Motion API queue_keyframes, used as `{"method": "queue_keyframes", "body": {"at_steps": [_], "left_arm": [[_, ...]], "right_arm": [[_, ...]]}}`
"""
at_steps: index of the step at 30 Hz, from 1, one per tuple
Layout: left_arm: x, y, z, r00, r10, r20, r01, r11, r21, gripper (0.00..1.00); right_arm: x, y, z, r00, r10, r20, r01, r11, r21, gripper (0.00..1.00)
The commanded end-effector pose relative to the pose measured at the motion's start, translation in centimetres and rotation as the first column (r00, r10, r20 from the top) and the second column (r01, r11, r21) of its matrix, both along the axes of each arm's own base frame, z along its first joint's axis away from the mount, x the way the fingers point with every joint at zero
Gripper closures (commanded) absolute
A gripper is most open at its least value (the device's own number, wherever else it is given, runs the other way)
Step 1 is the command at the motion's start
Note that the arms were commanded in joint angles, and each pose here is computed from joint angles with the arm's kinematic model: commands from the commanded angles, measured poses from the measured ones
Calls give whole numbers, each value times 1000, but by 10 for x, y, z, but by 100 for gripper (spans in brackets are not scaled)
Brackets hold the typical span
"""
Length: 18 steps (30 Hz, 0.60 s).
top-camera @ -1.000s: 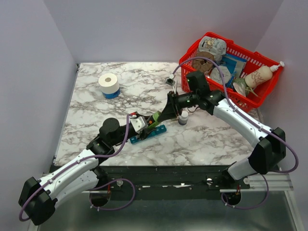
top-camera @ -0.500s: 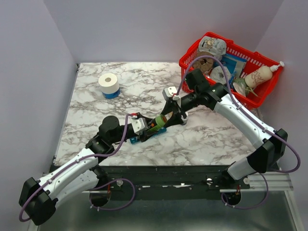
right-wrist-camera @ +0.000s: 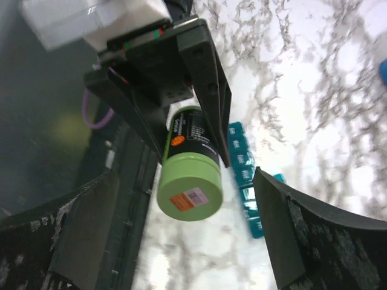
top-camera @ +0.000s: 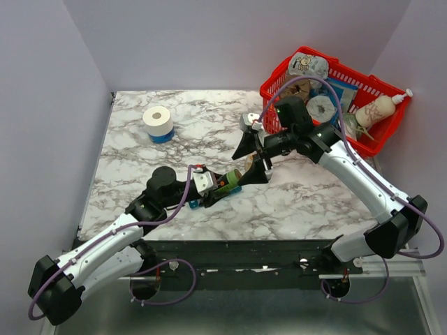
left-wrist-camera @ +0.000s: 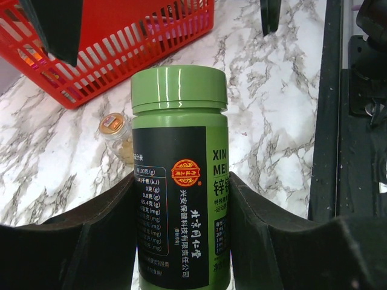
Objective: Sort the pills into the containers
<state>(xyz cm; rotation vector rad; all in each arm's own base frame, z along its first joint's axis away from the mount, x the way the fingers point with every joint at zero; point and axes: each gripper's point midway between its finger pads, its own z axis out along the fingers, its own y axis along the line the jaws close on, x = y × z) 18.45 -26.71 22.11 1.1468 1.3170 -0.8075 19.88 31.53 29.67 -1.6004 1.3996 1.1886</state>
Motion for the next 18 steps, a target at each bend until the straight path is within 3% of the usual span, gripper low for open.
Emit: {"method": "queue_keyframes", "body": {"at_steps": [1, 7, 11, 18], "left_arm": [[5, 2, 21, 996, 29, 82, -25, 999, -47, 100], [9, 2, 24, 995, 57, 83, -50, 996, -75, 100], [9, 3, 25, 995, 61, 85, -53, 995, -84, 100], [10, 3, 20, 995, 63, 76, -57, 996, -71, 100]], "right_arm": [[-11, 3, 2, 938, -118, -326, 111, 993, -41, 0], [-17, 6, -26, 809, -213, -548, 155, 976, -150, 0], [-13, 9, -28, 788, -235, -569, 173, 972, -161, 0], [-10, 14, -21, 776, -216, -592, 165, 976, -141, 13]]}}
